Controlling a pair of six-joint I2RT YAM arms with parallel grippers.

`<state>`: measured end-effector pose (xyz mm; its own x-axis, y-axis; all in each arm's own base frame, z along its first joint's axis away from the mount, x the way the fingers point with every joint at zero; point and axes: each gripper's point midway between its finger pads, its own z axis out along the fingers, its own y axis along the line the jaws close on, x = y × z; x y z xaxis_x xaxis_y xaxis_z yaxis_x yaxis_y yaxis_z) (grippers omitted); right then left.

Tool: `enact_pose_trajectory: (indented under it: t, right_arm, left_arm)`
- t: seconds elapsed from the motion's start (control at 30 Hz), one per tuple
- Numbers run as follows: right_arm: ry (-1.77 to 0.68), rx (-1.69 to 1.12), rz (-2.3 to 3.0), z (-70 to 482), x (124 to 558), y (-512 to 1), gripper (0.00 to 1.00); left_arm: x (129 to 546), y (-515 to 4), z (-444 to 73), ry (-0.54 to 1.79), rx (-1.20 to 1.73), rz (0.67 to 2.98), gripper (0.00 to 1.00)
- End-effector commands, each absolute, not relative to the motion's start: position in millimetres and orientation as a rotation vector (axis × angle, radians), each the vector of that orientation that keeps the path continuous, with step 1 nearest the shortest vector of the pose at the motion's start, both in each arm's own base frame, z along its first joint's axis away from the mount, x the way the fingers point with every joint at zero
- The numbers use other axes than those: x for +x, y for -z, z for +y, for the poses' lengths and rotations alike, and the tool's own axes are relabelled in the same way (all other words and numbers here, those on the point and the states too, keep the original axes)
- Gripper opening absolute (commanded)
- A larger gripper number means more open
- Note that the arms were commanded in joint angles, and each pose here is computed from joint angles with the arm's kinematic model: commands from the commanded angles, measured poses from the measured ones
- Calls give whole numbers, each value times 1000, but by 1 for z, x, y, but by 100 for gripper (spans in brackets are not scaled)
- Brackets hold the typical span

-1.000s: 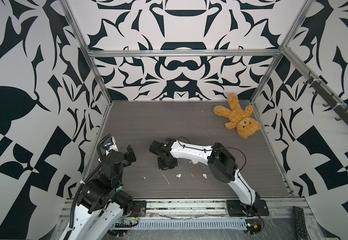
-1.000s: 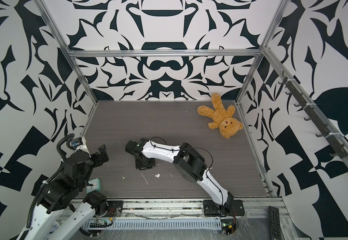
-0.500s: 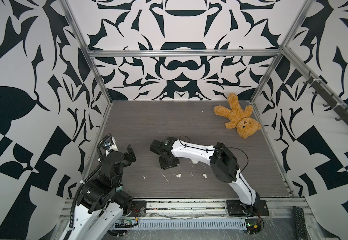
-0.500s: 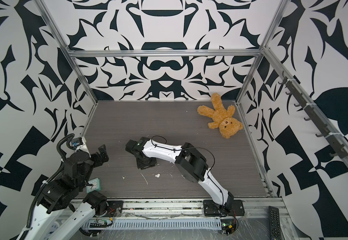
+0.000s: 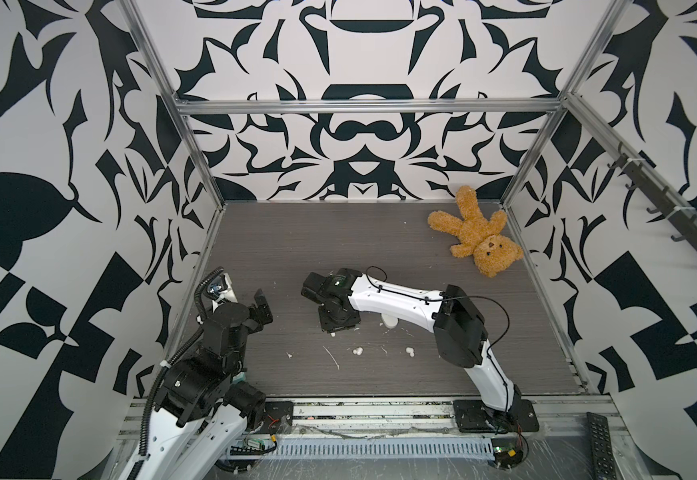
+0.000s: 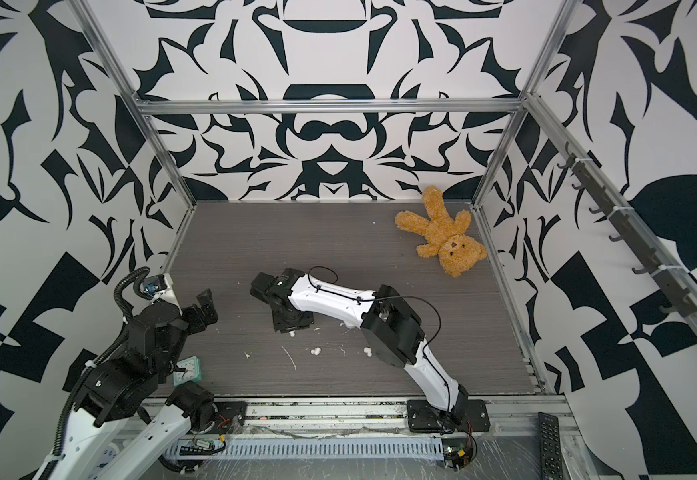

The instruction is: Insert the wireless bluetooth earbuds into the charging case

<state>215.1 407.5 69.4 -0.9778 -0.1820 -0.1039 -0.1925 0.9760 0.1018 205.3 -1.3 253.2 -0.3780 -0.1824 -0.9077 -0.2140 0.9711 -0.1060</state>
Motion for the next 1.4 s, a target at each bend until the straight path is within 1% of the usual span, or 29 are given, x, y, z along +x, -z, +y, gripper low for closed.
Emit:
enact_pose_trajectory:
  t: [0.0,0.2,0.37,0.63,0.87,1.37]
  right_arm:
    - [-197,-105,3061,413,215,-72,36]
    - [-269,-8,3046,427,220,-69,35]
    - [-281,7,3016,432,227,-70,30]
    - [-221,19,3047,432,227,-59,26]
    - [-190,23,3053,429,226,-54,27]
    - [-134,25,3076,421,223,-50,24]
  left_arm:
    - [206,-251,-2,-30,-289,1972,99]
    - [206,-252,-2,-27,-290,1967,99]
    - [206,-252,-2,-25,-290,1965,99]
    - [205,-252,-1,-27,-291,1964,99]
    - [205,-252,-1,-26,-291,1964,99]
    - [206,-251,-3,-22,-286,1968,99]
